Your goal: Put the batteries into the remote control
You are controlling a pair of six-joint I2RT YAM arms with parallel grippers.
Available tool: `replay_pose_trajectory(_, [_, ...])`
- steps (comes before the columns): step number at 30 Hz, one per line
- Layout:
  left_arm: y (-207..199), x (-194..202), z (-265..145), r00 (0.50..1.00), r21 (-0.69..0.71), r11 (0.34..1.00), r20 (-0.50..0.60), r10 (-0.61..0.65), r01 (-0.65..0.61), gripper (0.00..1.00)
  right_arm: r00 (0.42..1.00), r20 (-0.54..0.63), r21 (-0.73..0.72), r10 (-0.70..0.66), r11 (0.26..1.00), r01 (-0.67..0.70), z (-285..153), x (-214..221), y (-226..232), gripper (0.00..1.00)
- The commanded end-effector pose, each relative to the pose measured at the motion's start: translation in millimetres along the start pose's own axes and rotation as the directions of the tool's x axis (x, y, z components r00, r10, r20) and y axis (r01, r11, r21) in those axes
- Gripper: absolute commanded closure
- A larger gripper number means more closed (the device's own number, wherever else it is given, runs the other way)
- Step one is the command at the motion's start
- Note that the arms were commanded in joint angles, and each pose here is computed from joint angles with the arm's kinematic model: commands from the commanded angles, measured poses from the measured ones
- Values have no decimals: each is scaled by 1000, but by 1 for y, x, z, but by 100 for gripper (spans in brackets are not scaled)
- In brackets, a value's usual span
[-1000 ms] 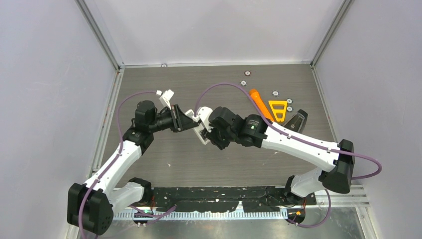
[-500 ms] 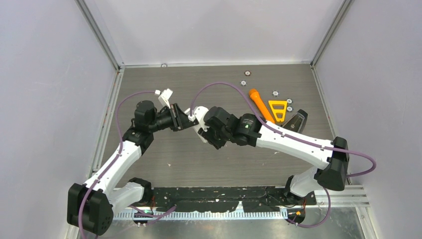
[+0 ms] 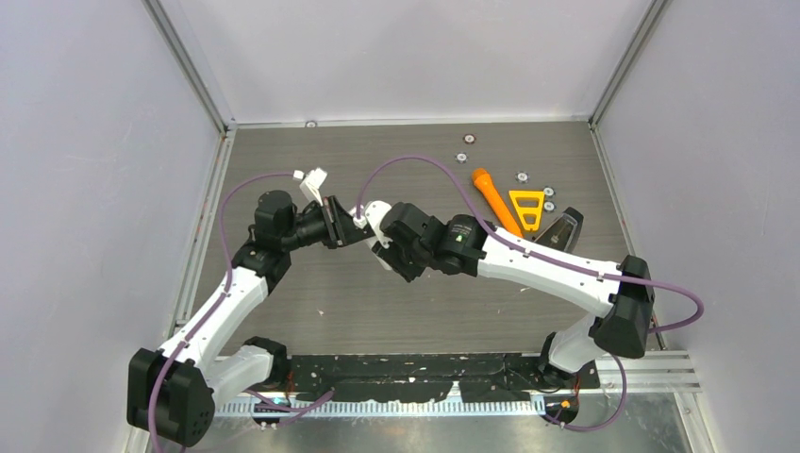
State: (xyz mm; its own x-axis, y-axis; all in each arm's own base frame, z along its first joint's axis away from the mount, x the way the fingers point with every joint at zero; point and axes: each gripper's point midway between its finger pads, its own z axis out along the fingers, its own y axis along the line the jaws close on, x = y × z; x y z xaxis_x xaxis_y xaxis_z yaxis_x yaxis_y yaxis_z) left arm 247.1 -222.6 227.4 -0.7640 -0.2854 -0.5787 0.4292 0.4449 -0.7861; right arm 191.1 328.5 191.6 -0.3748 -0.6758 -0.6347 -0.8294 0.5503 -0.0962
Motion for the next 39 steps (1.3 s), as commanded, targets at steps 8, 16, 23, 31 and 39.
replay_pose_trajectory(8, [-16,-5,-3,999,60,997,25,40,-41,100,996,82,-13,38,999,-37,-5,-32,4,86])
replay_pose_trajectory(16, [-20,-5,-4,999,82,997,38,3,-6,100,996,74,-29,55,998,-53,-6,-35,7,82])
replay_pose_trajectory(23, [-25,-4,-4,998,120,992,49,-41,35,100,997,40,-36,67,997,-65,-3,-31,7,77])
replay_pose_trajectory(31, [-25,-2,-5,998,126,991,43,-46,40,100,997,28,-33,72,997,-71,0,-29,8,73])
replay_pose_trajectory(39, [-24,-3,-4,998,124,991,40,-57,52,100,997,27,-28,77,997,-76,-1,-29,6,60])
